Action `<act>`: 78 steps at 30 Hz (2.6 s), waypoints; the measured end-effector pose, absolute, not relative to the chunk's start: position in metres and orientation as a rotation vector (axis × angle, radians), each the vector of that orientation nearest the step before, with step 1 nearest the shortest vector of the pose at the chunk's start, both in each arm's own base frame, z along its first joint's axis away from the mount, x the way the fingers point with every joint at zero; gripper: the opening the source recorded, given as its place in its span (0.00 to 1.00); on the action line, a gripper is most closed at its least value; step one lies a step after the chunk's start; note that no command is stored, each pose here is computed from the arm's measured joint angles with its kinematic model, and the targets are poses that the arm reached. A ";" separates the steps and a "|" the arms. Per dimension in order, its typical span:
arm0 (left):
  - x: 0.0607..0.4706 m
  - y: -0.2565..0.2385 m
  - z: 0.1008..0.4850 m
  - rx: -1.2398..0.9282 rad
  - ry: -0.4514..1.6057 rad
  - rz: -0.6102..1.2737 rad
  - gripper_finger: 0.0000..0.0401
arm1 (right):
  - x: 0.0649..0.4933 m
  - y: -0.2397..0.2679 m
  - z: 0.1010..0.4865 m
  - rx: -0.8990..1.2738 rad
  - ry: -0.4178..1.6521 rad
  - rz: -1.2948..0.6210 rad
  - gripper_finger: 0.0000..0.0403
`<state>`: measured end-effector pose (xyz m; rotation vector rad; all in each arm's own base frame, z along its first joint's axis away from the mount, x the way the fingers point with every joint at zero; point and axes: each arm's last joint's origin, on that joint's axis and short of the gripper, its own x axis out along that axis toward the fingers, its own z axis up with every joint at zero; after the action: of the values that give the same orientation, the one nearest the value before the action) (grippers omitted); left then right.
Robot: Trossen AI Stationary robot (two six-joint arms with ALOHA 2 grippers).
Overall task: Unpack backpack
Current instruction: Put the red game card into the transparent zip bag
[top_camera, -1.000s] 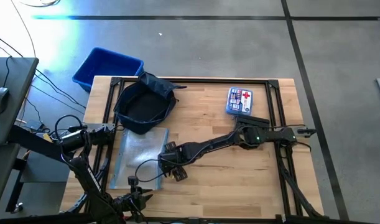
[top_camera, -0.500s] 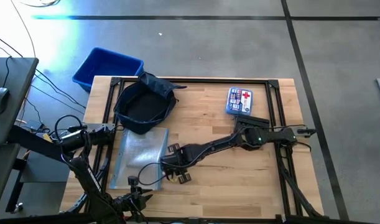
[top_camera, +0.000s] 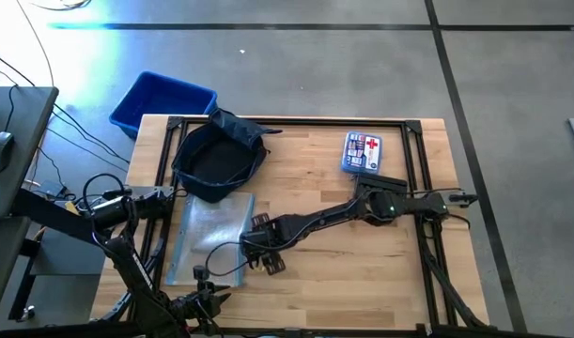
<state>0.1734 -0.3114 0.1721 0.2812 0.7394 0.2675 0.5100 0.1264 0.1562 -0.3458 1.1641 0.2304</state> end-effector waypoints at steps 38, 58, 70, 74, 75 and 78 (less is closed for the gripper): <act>0.173 -0.311 0.172 0.280 0.739 0.267 0.18 | 0.508 0.147 0.173 -0.320 1.116 0.242 0.90; 0.174 -0.312 0.170 0.287 0.742 0.269 0.18 | 0.503 0.127 0.117 -0.174 1.191 0.192 0.74; 0.171 -0.310 0.173 0.276 0.747 0.288 0.18 | 0.490 0.136 0.152 -0.234 1.343 0.124 0.69; 0.161 -0.308 0.191 0.208 0.743 0.352 0.18 | 0.491 0.140 0.177 -0.202 1.310 0.108 0.69; 0.157 -0.307 0.195 0.193 0.734 0.371 0.18 | 0.493 0.140 0.181 -0.183 1.282 0.102 0.69; 0.146 -0.306 0.204 0.153 0.704 0.408 0.18 | 0.496 0.142 0.185 -0.094 1.216 0.082 0.69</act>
<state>0.1459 -0.3061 0.2043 0.1530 0.7036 0.4077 0.4964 0.1422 0.1848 -0.0941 1.2164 0.0820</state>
